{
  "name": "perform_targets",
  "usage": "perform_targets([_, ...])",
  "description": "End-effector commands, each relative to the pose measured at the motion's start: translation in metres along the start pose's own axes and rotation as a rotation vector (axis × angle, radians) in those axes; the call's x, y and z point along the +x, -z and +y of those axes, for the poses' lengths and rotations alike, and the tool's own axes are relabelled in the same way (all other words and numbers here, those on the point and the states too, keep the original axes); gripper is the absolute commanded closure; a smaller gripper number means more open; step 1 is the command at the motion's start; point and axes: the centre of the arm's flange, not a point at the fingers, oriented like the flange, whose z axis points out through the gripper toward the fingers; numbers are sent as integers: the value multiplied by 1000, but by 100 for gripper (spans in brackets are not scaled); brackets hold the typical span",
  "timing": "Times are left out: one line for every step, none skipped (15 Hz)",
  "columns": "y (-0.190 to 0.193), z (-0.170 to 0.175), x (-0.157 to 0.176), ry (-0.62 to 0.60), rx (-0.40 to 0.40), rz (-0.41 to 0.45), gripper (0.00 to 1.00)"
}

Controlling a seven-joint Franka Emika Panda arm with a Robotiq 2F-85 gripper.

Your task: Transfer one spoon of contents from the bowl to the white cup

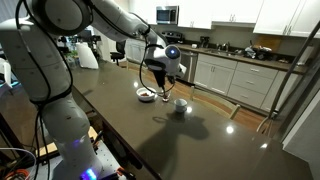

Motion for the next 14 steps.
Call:
perform_targets([-13, -9, -13, -5, 41, -37, 97])
perform_targets([-17, -13, -18, -5, 48, -49, 97])
perform_targets([-21, -15, -22, -5, 55, -59, 97])
perform_targets([-26, -17, -27, -9, 62, -69, 97])
perform_targets([-30, -18, -32, -11, 67, -78, 97])
perform_targets([-33, -19, -37, -12, 69, -88, 97])
perform_targets([-37, -20, -42, -14, 70, -98, 97])
perform_targets([-40, -20, -47, -17, 71, -106, 97])
perform_targets([-43, -20, -52, -20, 71, -114, 97])
perform_targets([-45, -20, -56, -22, 73, -121, 97])
perform_targets([-48, -19, -60, -24, 75, -127, 97])
perform_targets([-51, -18, -64, -24, 73, -128, 97])
perform_targets([-54, -17, -67, -29, 75, -128, 97])
perform_targets([-57, -15, -71, -37, 84, -131, 96])
